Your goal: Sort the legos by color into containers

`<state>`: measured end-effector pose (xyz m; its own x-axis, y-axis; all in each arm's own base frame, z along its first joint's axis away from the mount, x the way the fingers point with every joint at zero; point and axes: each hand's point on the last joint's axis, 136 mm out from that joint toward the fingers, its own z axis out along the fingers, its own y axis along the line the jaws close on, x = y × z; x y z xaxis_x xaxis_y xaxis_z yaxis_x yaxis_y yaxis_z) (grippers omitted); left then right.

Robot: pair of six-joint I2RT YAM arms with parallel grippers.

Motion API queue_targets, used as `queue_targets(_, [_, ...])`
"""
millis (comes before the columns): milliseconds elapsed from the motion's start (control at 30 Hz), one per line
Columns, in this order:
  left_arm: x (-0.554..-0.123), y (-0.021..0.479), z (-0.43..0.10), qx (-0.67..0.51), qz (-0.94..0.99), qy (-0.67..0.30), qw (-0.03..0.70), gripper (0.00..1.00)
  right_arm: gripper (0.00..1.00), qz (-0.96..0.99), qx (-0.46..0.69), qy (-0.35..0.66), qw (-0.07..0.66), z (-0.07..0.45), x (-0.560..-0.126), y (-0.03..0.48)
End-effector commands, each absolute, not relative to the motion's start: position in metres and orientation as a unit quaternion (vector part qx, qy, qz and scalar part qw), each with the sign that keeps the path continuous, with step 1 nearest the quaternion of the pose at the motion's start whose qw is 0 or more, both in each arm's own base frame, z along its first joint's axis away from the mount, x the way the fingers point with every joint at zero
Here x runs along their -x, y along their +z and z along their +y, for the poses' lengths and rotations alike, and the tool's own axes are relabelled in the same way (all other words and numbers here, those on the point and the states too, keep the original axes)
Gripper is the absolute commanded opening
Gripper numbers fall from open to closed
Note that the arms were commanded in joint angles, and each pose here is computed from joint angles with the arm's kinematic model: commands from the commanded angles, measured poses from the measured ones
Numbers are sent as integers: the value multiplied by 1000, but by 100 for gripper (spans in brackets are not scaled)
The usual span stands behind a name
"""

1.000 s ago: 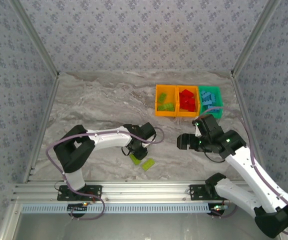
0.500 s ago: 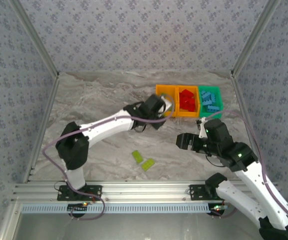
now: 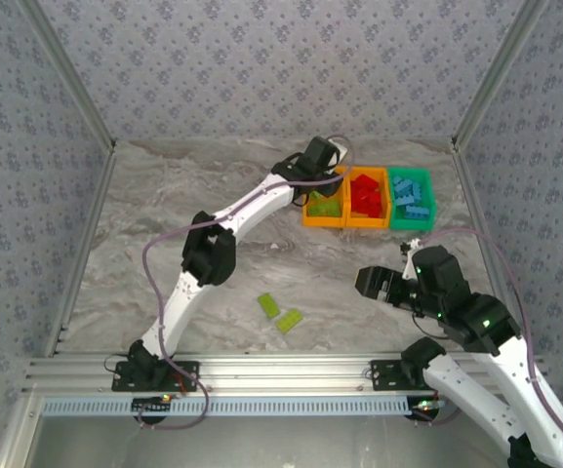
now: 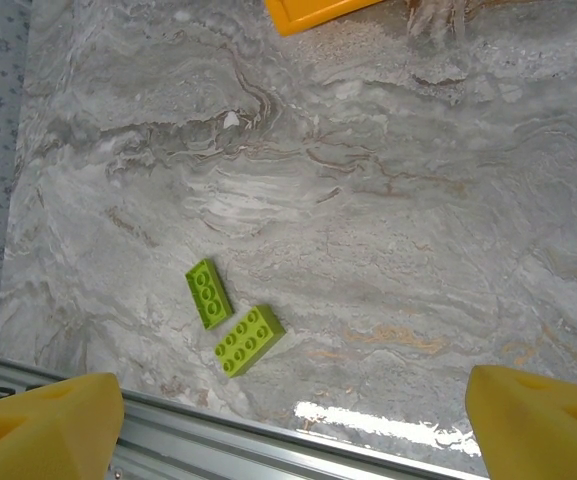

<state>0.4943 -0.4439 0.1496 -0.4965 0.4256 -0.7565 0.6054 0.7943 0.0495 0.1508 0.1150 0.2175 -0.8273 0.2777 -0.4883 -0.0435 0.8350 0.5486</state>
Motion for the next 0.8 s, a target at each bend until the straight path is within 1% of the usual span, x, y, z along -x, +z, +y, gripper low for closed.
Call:
queue_targets(0, [-481,200,-449,-306,846,-138,414,52,91,921,-79,264,275,107,-145,208])
queue_targets(100, [-461,212,-442,-314,848,-134,405,52,91,922,-81,260,275,106,-144,208])
queue_targets(233, [-417,227,-418,-317,844,-120,416,52,91,924,-81,252,277,103,-144,207])
queue_targets(367, [-360,236,-371,-259,852,-165,424,54,92,924,-79,252,276,105,-148,204])
queue_targets(433, [-328,236,-348,-227,864,-187,409,57,92,926,-74,249,274,107,-150,202])
queue_targets(500, [-291,233,-327,-204,874,-199,393,61,92,927,-59,251,273,112,-154,201])
queue_targets(600, [-247,214,-298,-154,893,-202,371,64,92,920,-16,286,266,133,-156,202])
queue_targets(700, [-219,189,-270,-65,917,-206,336,65,92,921,2,294,255,142,-160,194])
queue_targets(767, [-209,169,-250,30,931,-198,306,65,92,927,-1,285,244,142,-162,186])
